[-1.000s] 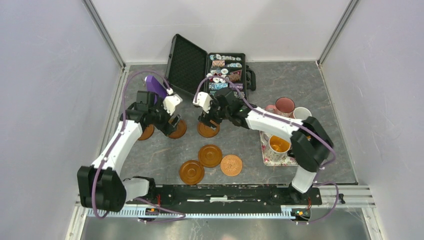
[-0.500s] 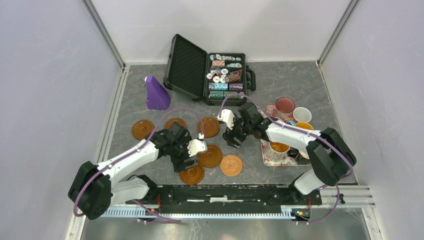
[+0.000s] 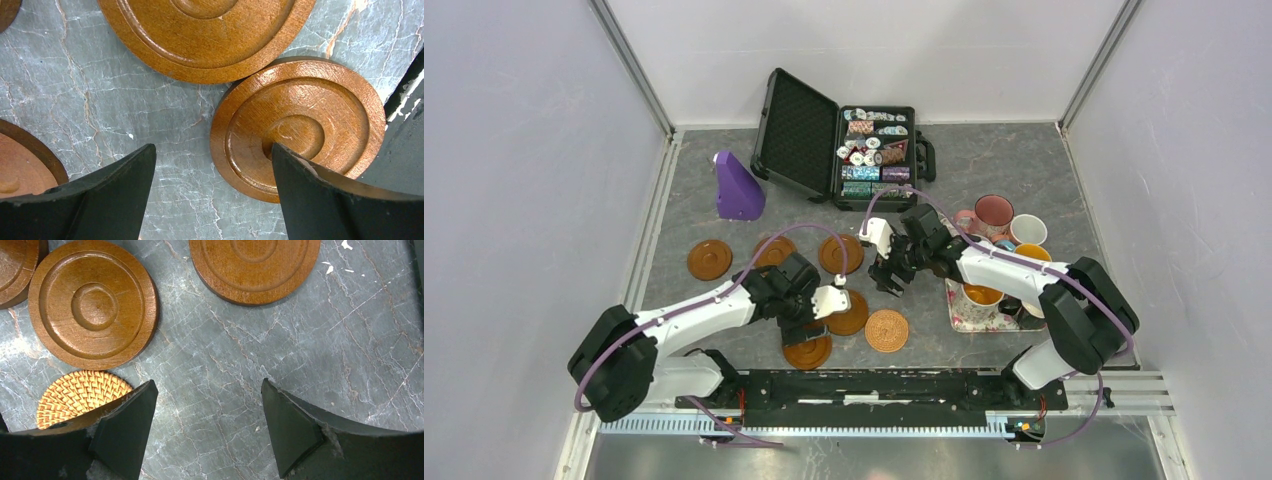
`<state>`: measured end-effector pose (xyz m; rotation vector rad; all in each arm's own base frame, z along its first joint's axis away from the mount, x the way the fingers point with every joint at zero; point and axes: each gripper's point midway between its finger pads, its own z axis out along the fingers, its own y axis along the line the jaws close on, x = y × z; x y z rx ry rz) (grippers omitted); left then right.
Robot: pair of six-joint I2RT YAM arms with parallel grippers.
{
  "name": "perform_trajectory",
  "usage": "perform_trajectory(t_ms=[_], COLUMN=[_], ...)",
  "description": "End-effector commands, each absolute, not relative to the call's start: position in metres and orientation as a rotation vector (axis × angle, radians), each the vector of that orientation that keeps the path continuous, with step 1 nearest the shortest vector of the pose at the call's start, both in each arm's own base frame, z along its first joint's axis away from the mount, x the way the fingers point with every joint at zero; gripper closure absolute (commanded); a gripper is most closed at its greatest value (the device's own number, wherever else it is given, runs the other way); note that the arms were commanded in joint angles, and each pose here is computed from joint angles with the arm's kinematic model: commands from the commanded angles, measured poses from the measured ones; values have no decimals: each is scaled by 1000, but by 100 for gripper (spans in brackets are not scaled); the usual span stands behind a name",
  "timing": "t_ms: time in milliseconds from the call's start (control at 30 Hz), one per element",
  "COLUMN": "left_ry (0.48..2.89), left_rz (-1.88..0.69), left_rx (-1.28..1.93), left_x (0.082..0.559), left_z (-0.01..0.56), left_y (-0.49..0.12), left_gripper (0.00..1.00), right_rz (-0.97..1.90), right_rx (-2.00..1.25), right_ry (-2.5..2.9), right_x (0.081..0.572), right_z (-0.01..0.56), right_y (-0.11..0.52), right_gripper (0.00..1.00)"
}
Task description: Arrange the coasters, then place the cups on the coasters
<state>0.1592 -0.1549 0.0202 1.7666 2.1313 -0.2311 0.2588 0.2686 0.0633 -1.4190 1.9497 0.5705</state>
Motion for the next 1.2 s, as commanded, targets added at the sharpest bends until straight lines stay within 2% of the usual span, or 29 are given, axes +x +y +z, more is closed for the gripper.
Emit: perform_trajectory(t_ms=[0,167,367,467,767,1167], left_ry=[2154,2155,2247,2269,2320,2382], left_rz=[-224,-136,-152,-118,-40,-86], left_rx=[1731,1811,1722,1723,1655,1568], left_x=[164,159,167,164,168,182], left_z=[20,9,11,8,13,18], left_y=[-158,-135,-85,-60,-15,11], left_gripper=[9,17,33,36,38,38], right_rz=[596,584,553,541,539,557], right_rx=[-1429,-1468,-1553,-1580,-1640,-1682], right_ry=[1885,1865,1836,1824,1811,1812], right_x=[264,260,247,243,232,223], right_z=[72,68,55,51,37,29], right_y=[278,279,287,291,307,315], right_gripper=[17,17,17,17,16,16])
